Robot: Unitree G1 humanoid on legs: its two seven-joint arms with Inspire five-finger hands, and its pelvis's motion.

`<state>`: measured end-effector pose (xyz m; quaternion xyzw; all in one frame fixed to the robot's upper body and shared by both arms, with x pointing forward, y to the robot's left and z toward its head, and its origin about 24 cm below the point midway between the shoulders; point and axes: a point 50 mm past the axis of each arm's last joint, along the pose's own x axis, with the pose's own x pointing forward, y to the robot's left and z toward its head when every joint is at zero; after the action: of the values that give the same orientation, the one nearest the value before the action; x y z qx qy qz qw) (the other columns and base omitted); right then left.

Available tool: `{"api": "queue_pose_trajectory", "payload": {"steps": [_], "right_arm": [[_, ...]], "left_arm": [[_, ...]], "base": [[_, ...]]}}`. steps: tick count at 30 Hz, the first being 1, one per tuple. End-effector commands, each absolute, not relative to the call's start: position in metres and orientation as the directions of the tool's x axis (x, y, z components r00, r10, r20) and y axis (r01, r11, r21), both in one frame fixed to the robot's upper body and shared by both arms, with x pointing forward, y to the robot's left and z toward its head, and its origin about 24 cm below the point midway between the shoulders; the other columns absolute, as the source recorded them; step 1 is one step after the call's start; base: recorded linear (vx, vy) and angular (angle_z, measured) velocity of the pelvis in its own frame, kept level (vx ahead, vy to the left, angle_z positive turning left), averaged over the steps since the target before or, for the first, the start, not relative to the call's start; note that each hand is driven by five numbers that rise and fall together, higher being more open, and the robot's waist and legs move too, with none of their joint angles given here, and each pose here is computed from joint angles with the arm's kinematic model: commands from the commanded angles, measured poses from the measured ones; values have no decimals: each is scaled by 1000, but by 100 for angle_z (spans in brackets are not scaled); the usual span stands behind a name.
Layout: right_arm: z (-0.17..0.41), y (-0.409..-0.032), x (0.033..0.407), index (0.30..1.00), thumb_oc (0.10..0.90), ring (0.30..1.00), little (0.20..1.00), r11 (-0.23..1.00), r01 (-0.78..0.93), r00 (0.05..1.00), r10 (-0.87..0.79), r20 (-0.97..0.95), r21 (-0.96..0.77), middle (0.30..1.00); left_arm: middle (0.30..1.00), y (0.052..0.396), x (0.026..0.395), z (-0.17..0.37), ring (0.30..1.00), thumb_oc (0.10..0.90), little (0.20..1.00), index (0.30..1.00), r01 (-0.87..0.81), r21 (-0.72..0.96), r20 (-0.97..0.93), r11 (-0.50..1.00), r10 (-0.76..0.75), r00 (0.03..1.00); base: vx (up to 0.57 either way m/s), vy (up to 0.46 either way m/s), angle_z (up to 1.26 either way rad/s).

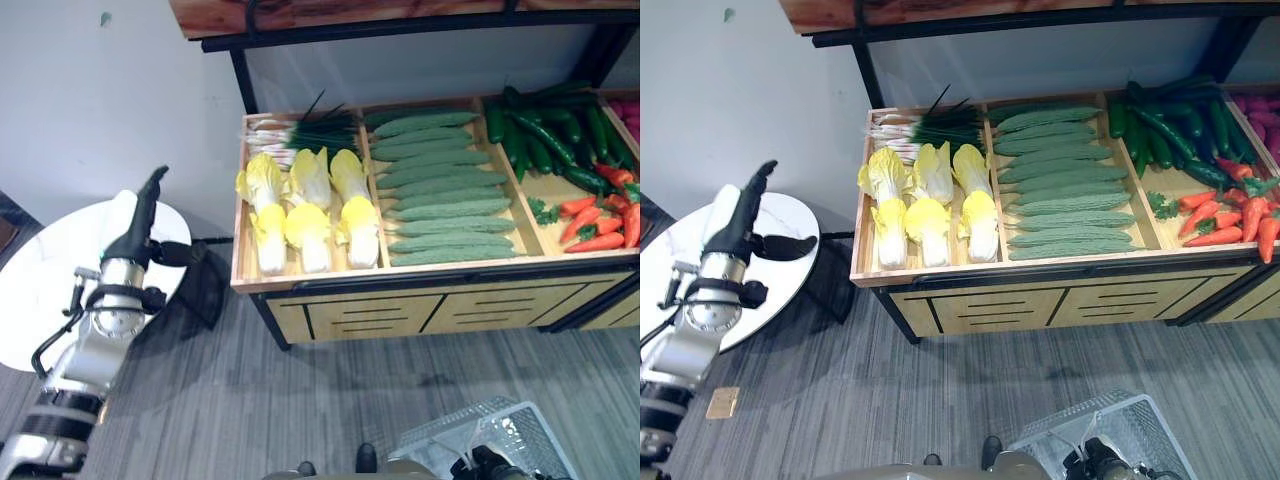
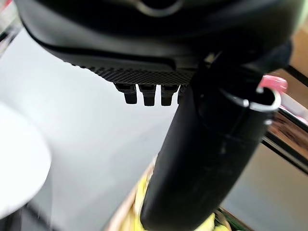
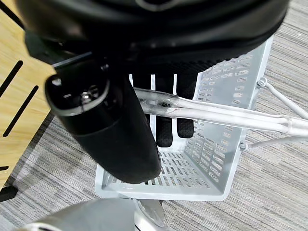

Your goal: Get the vegetables into the basket

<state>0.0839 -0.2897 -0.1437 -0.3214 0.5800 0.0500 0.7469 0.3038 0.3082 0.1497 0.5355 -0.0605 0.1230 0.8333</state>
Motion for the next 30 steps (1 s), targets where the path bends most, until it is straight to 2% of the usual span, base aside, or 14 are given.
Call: {"api": "queue_pose_trajectory", "payload": {"steps": [1, 2, 4, 7, 13, 18, 22, 30], "right_arm": [[-138, -293, 102, 300, 400, 300, 300, 741, -481, 391, -296, -872, -468, 300], [-134, -297, 107, 300, 400, 300, 300, 725, -484, 414, -304, -858, -491, 300], [-132, -299, 109, 300, 400, 300, 300, 717, -485, 424, -308, -852, -500, 300], [-125, -307, 121, 300, 400, 300, 300, 680, -491, 466, -324, -823, -545, 300], [-116, -313, 138, 300, 400, 300, 300, 670, -444, 515, -352, -782, -595, 300], [-109, -313, 155, 300, 400, 300, 300, 669, -406, 558, -358, -749, -623, 300], [-102, -316, 169, 300, 400, 300, 300, 671, -355, 585, -384, -714, -651, 300], [-100, -324, 166, 300, 400, 300, 300, 681, -316, 568, -423, -707, -661, 300]], "left_arm": [[1000, 300, 319, 237, 1000, 900, 1000, 1000, -480, 861, 489, 166, -12, 872], [1000, 298, 325, 244, 1000, 900, 1000, 1000, -467, 882, 470, 59, -50, 881], [1000, 297, 329, 245, 1000, 900, 1000, 1000, -459, 888, 459, 18, -63, 886], [1000, 293, 340, 244, 1000, 900, 1000, 1000, -414, 900, 402, -137, -106, 909], [1000, 287, 359, 240, 1000, 900, 1000, 1000, -378, 893, 361, -246, -112, 926], [1000, 289, 368, 235, 1000, 900, 1000, 1000, -323, 894, 316, -310, -76, 946], [1000, 296, 375, 216, 1000, 900, 1000, 1000, -227, 919, 243, -321, 9, 970], [1000, 300, 371, 188, 1000, 900, 1000, 1000, -149, 954, 167, -259, 45, 985]], "base": [[-7, -18, -24], [-13, -11, -26], [-16, -5, -19], [-25, 2, -25], [-17, -19, -37], [1, -39, -28], [29, -42, -16], [36, -24, 0]]}}
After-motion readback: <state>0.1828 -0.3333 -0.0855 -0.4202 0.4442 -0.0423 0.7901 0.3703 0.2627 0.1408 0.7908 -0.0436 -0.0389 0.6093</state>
